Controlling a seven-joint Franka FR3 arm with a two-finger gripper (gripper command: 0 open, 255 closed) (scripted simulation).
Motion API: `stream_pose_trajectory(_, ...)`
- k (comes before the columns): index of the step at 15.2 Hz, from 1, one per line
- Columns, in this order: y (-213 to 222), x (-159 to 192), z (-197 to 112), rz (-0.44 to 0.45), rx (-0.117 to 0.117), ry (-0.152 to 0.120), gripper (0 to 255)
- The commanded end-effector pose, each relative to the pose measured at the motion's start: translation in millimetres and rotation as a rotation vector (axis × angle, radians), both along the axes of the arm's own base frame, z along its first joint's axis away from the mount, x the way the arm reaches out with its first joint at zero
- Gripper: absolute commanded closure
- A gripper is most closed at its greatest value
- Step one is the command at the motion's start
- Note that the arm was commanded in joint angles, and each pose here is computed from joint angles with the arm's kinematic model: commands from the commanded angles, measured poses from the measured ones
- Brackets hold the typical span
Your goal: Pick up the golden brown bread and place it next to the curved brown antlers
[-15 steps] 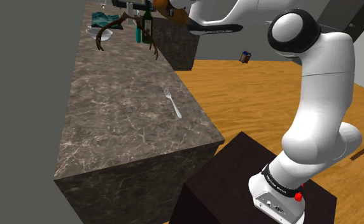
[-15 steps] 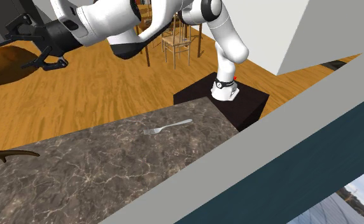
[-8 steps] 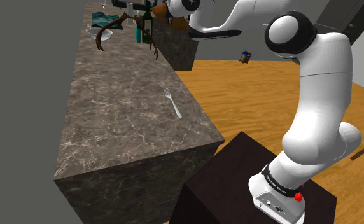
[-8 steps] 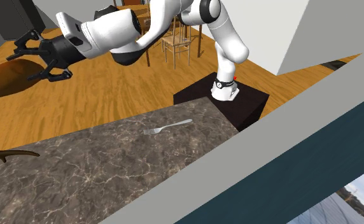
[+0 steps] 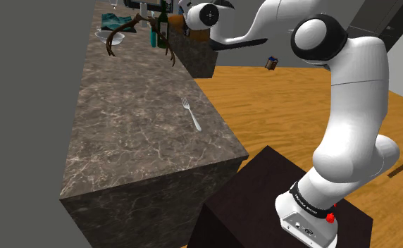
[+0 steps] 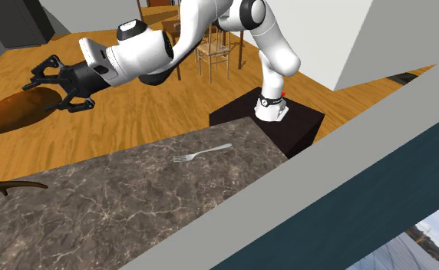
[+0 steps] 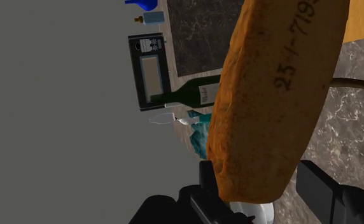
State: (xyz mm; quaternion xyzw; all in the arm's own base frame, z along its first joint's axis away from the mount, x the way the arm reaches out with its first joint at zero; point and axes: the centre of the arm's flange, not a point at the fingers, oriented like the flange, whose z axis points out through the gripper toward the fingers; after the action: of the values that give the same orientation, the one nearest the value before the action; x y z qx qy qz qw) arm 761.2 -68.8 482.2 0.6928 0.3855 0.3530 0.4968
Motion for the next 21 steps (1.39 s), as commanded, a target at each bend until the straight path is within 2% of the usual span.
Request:
stream_pose_trajectory(1,0.3,0.5,-8.0,0.000,-0.002,-0.004,255)
stream_pose_trajectory(21,0.3,0.5,-113.6,0.000,-0.002,-0.004,255)
